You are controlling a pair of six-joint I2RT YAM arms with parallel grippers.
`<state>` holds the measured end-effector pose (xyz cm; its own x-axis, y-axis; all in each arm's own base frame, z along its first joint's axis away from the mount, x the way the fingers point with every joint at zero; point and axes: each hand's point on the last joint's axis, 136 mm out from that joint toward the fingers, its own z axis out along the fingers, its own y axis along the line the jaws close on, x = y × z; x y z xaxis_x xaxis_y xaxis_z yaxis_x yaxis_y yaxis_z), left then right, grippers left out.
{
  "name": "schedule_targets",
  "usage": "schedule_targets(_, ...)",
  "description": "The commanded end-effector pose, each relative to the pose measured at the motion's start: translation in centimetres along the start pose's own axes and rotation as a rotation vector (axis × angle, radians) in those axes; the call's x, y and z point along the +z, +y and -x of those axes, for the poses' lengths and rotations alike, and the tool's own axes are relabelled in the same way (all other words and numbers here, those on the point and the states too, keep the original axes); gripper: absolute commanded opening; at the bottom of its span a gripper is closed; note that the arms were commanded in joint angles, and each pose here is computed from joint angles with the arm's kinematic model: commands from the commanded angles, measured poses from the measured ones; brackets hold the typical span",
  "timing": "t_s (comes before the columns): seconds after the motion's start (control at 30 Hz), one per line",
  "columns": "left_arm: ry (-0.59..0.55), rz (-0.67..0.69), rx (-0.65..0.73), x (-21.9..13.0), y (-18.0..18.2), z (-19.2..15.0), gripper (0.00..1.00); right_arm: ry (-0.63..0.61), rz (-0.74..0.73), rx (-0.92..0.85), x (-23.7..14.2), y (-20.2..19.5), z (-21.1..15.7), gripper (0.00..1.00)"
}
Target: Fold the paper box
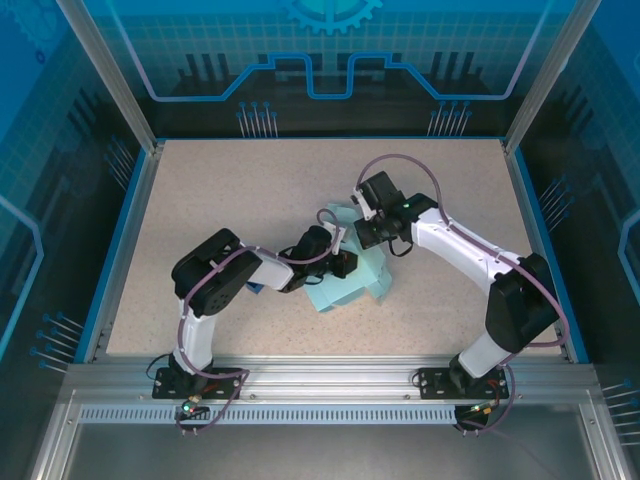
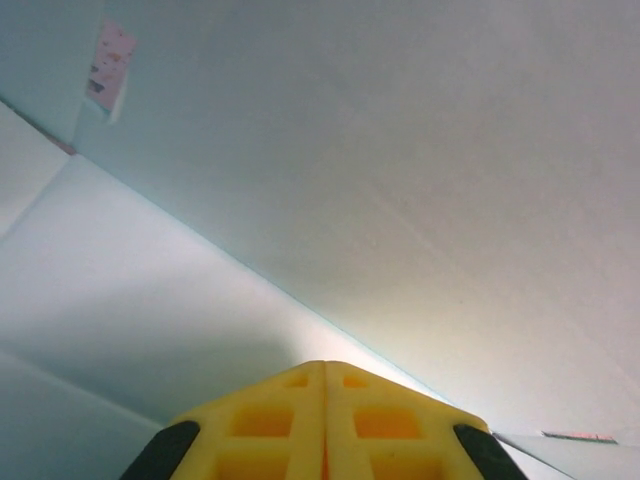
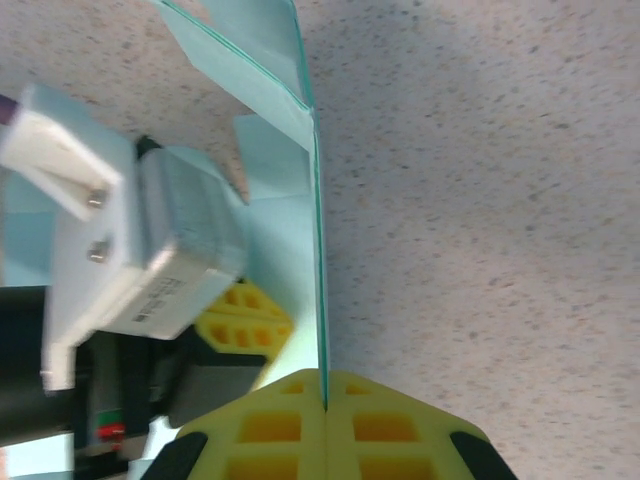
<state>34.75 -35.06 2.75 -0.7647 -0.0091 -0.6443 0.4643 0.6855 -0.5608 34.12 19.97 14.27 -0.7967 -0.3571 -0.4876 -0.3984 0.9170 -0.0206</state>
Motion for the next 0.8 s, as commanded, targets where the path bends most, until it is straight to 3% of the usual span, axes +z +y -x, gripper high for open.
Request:
schedule_targets(0.0,-0.004,0.044,-0.041,-0.8,1.3,-0.2,0.09,-0.033,-0.133,-0.106,-0.6,-1.4,1.1,0.00)
schedule_targets(0.2,-0.040,0.031,-0.059,-1.4,1.1,1.3,0.14,-0.037,-0.321,-0.216,-0.5,-3.1,1.7,0.00)
schedule_targets(0.4,-0.073,0.019,-0.077,-2.3,1.0,2.5,0.25,-0.048,-0.437,-0.270,0.2,-3.7,1.8,0.00)
schedule_targets(0.77,-0.168,0.026,-0.058,-8.4,1.5,6.3,0.45,-0.081,-0.100,-0.350,-0.3,-1.4,1.9,0.00)
